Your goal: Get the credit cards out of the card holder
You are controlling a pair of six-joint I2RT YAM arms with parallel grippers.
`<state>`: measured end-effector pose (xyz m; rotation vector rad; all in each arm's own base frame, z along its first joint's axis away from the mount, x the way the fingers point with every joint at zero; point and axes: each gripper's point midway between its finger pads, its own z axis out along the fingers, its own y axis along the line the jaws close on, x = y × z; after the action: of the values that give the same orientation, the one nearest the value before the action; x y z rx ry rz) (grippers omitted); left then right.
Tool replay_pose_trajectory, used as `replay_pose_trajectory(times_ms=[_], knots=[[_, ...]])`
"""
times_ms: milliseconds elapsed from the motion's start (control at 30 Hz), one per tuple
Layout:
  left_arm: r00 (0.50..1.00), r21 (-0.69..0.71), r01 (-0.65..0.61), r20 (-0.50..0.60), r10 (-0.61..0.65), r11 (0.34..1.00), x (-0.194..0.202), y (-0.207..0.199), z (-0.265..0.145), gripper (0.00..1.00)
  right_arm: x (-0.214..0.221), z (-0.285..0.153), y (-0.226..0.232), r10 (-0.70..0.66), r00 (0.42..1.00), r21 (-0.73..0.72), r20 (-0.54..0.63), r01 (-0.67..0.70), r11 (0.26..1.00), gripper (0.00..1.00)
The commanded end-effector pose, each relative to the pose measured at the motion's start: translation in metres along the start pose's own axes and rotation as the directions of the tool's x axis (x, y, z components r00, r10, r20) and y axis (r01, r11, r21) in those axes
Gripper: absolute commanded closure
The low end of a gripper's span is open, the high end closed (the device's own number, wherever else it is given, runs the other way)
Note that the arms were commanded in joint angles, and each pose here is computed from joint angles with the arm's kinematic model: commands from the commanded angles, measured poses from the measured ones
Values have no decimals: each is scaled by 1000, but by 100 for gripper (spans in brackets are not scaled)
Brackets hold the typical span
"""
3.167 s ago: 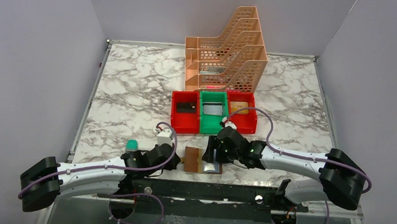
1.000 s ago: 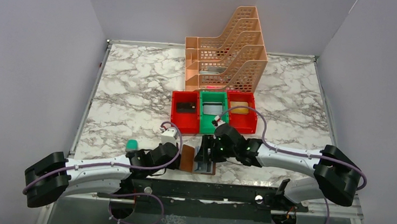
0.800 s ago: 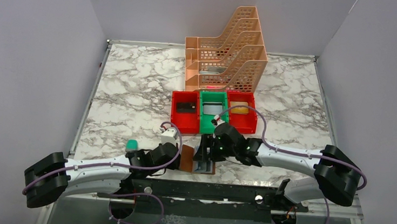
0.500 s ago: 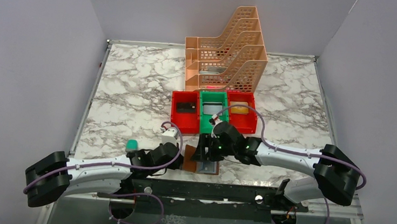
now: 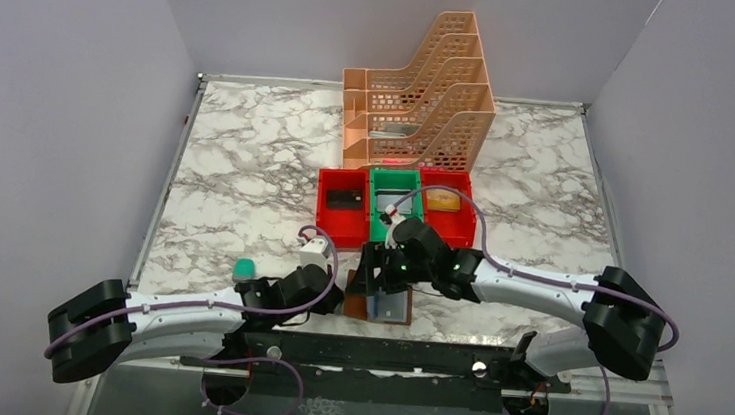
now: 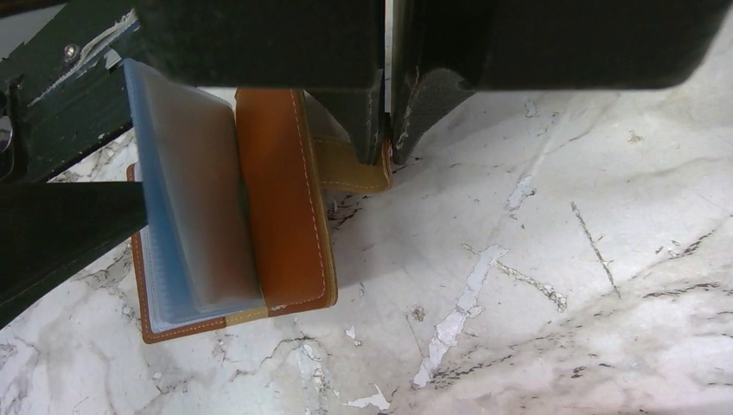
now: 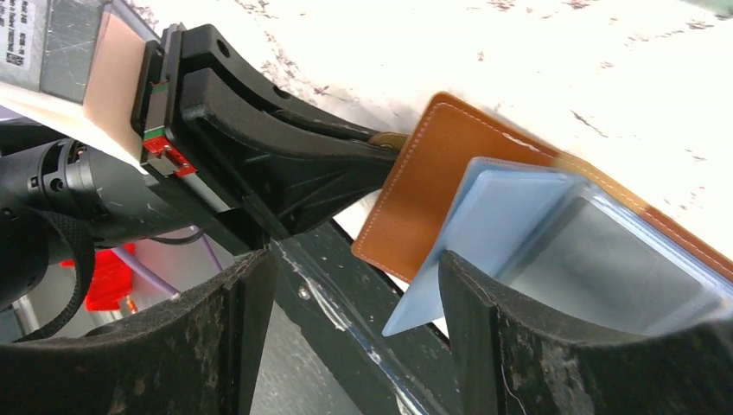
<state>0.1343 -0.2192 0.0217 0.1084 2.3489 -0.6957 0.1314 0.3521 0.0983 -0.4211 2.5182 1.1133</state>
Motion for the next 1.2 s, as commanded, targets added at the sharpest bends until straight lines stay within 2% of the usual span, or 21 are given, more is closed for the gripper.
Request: replay_pose_trajectory(times_ms=[0,167,200,400,533,700,867,967,1100,1167], knots=[[999,-11,-7,-48,6,1000,15,9,0,100,10,12,13,-22,998,-89,-57,17,996,26],[998,-32,-9,-57,7,999,15,11,-2,100,22,38,-1,5,994,-74,-113,-14,997,35],[998,-41,-7,-62,4,999,15,12,-4,97,25,41,-2,3,992,-78,-125,-13,997,36],[999,-63,8,-40,-11,998,0,8,-16,65,38,52,-34,69,988,43,-136,-64,997,36],[1000,-67,25,-4,-25,997,-12,5,-23,58,46,53,-51,98,987,99,-130,-85,991,37],[999,-3,36,25,-36,999,-25,-11,-29,59,43,47,-52,103,991,94,-89,-95,991,43],[999,106,20,34,-24,994,-30,-35,-28,70,37,42,-51,106,993,94,-53,-100,991,49],[999,129,31,31,-36,991,-27,-39,-23,79,37,41,-53,121,992,97,-35,-117,988,57],[999,130,35,20,-38,991,-26,-43,-18,82,37,39,-60,145,989,124,-8,-143,982,70],[999,142,29,21,-33,989,-28,-47,-17,82,38,38,-66,154,988,146,3,-153,977,81]])
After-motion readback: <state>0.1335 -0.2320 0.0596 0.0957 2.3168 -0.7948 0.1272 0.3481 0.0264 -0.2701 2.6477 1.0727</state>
